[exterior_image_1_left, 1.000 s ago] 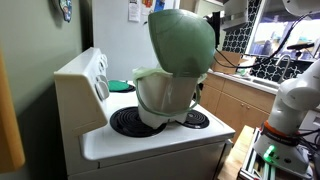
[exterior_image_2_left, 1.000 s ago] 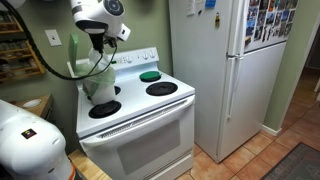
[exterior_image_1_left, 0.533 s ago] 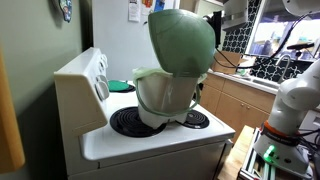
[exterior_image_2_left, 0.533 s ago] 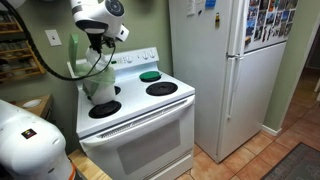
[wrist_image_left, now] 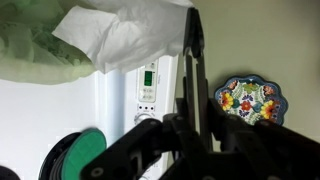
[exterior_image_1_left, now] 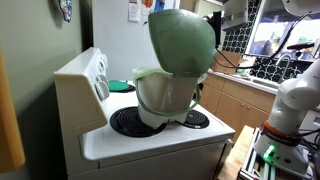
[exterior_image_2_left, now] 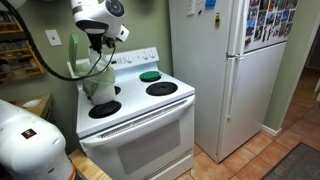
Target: Put the tissue paper inside the trash can
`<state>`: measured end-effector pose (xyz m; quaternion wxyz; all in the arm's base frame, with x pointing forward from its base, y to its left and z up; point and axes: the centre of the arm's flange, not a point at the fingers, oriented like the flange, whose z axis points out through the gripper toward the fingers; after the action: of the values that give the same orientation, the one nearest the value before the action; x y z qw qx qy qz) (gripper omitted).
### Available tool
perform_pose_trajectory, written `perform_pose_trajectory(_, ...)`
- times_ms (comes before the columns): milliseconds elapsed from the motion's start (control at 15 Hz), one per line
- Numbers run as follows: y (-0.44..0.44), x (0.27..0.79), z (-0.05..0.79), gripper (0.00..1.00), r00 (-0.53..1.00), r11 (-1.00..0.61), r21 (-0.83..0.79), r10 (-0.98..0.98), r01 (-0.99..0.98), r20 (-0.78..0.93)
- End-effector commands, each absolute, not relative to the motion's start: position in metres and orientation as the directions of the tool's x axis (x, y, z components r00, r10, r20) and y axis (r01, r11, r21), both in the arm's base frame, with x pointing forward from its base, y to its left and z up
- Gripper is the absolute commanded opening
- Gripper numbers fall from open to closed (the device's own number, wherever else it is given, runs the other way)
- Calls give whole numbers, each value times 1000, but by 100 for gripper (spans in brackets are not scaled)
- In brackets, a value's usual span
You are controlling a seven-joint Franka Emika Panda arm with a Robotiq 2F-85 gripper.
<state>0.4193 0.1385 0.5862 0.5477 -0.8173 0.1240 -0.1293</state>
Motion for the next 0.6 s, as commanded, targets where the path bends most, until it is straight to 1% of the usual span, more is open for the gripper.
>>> perform_pose_trajectory(0,137,415,587,7,945,-378,-923,-322,-73,57)
perform_pose_trajectory(133,139,415,587,7,950,-385,-920,-309,-76,51)
perform_pose_trajectory(200,140,416,587,42,951,-389,-918,-304,-77,50)
perform_pose_trajectory(267,141,416,587,53,953,-397,-914,-299,-79,48)
perform_pose_trajectory(333,141,416,586,58,954,-404,-911,-297,-83,45)
perform_pose_trajectory(400,140,416,586,27,953,-411,-907,-299,-88,43)
perform_pose_trajectory(467,139,416,585,22,953,-422,-902,-302,-95,41)
perform_pose_trajectory(533,139,415,585,22,953,-429,-897,-302,-101,37)
